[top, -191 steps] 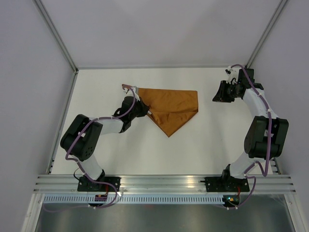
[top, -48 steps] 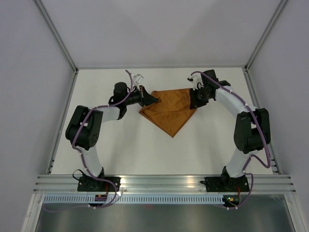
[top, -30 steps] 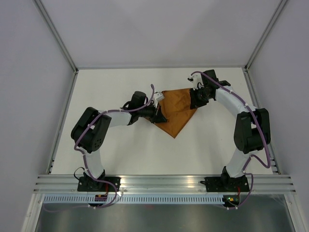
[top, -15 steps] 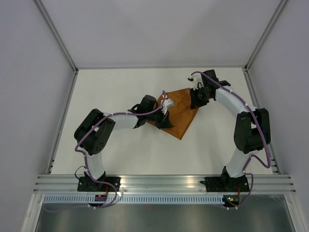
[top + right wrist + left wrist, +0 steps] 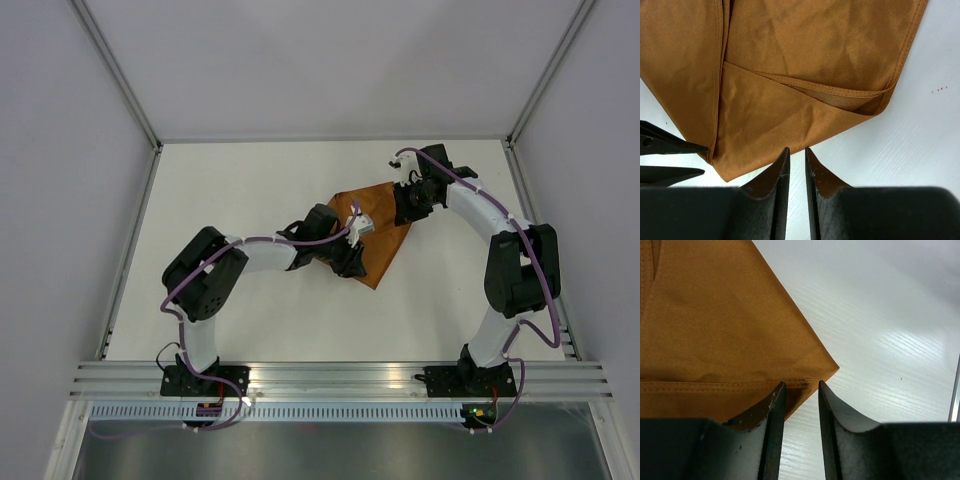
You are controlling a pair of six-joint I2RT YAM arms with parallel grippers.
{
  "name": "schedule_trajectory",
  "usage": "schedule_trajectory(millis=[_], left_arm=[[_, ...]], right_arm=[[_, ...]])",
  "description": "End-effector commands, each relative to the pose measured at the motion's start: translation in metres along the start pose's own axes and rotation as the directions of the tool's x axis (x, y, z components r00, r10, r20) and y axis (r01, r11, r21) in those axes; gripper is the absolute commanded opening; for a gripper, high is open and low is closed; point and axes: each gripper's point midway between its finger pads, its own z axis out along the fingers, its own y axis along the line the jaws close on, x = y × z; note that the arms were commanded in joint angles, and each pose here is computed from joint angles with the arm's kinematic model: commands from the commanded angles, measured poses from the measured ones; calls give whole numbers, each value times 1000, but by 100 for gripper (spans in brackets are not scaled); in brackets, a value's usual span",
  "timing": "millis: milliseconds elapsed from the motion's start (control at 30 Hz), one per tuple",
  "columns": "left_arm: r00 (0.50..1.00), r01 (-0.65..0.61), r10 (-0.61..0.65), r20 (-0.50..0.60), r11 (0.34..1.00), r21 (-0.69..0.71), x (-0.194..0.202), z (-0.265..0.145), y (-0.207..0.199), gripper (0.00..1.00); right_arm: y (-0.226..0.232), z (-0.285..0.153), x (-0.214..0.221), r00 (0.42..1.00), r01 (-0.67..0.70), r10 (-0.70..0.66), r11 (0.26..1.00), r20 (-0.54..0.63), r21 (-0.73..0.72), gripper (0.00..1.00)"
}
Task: Fold the napkin, place the utensils inside, and roll it up
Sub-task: Fold the napkin at the center of the board, then roll the napkin at the center of the board.
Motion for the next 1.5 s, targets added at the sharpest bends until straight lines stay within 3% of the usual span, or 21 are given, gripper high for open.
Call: schedule_trajectory(millis=[0, 200, 300, 367, 433, 533, 633, 733, 1067, 1467], left_arm=[[997, -66, 66, 44, 998, -12, -21, 2, 2, 38], [976, -79, 101, 195, 990, -115, -82, -32, 1, 42], [947, 50, 37, 320, 964, -260, -118, -75, 20, 45], [920, 166, -8, 391, 914, -371, -130, -109, 45, 48], [873, 338, -89, 480, 821, -461, -136, -155, 72, 50], [777, 557, -225, 588, 682, -475, -123, -211, 98, 52], [684, 656, -242, 688, 617, -435, -120, -257, 102, 54], [679, 676, -225, 699, 562, -476, -116, -281, 102, 55], [668, 653, -149, 729, 586, -479, -140, -319, 80, 56], [684, 632, -137, 717, 603, -488, -143, -321, 77, 56]], right_arm=[[-3, -9, -10, 1000, 4, -4, 1000, 28, 30, 24], [-4, -13, -15, 999, 14, -16, 999, 44, 42, 23], [2, -14, -19, 998, 49, -52, 997, 47, 60, 24], [14, -14, -22, 992, 113, -118, 989, 45, 93, 24], [39, -10, -24, 977, 200, -207, 973, 46, 111, 27], [77, -2, -25, 943, 320, -328, 939, 50, 126, 31], [112, 7, -22, 894, 431, -444, 888, 55, 157, 39], [144, 19, -17, 838, 524, -541, 832, 63, 181, 47], [171, 55, 16, 763, 635, -646, 742, -22, 214, 62], [164, 74, 37, 696, 711, -717, 681, -35, 177, 64]])
